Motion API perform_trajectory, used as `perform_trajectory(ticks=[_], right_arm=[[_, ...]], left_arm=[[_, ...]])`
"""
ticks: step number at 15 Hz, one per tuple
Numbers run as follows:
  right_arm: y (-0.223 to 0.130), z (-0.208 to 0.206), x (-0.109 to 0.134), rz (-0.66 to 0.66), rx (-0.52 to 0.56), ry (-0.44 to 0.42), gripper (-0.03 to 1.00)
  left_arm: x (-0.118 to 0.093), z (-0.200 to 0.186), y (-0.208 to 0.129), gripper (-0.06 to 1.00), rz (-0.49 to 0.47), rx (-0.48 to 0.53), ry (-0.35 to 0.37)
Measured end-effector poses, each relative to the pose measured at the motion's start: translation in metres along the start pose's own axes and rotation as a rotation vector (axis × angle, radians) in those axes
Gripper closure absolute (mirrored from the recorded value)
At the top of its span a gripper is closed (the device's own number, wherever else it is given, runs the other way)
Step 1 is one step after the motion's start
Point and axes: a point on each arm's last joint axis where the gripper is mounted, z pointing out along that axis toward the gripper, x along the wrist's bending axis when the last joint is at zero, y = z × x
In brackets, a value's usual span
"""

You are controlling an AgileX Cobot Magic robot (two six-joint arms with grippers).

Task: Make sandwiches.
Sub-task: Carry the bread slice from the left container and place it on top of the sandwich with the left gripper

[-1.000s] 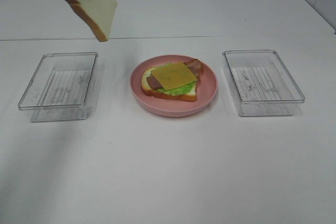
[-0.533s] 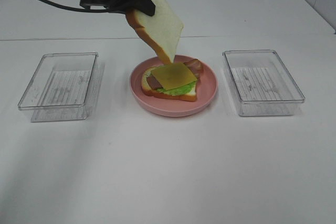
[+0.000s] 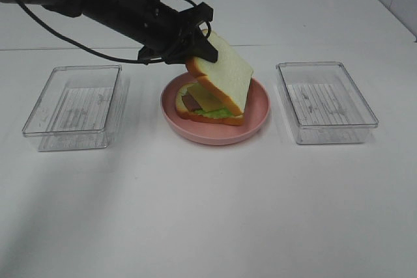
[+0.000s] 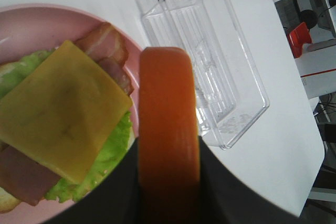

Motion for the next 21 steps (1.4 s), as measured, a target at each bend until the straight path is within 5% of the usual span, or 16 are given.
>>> perform_trajectory(ticks=[19, 21], right_arm=[[0.000, 0.000, 0.000, 0.001, 0.000, 0.000, -0.02], [0.000, 0.000, 0.000, 0.001, 0.000, 0.000, -0.02]], left_arm=[[0.049, 0.025, -0.002, 0.75, -0.309, -0.045, -0.043], [0.049, 0.025, -0.002, 0.66, -0.309, -0.046, -0.043]])
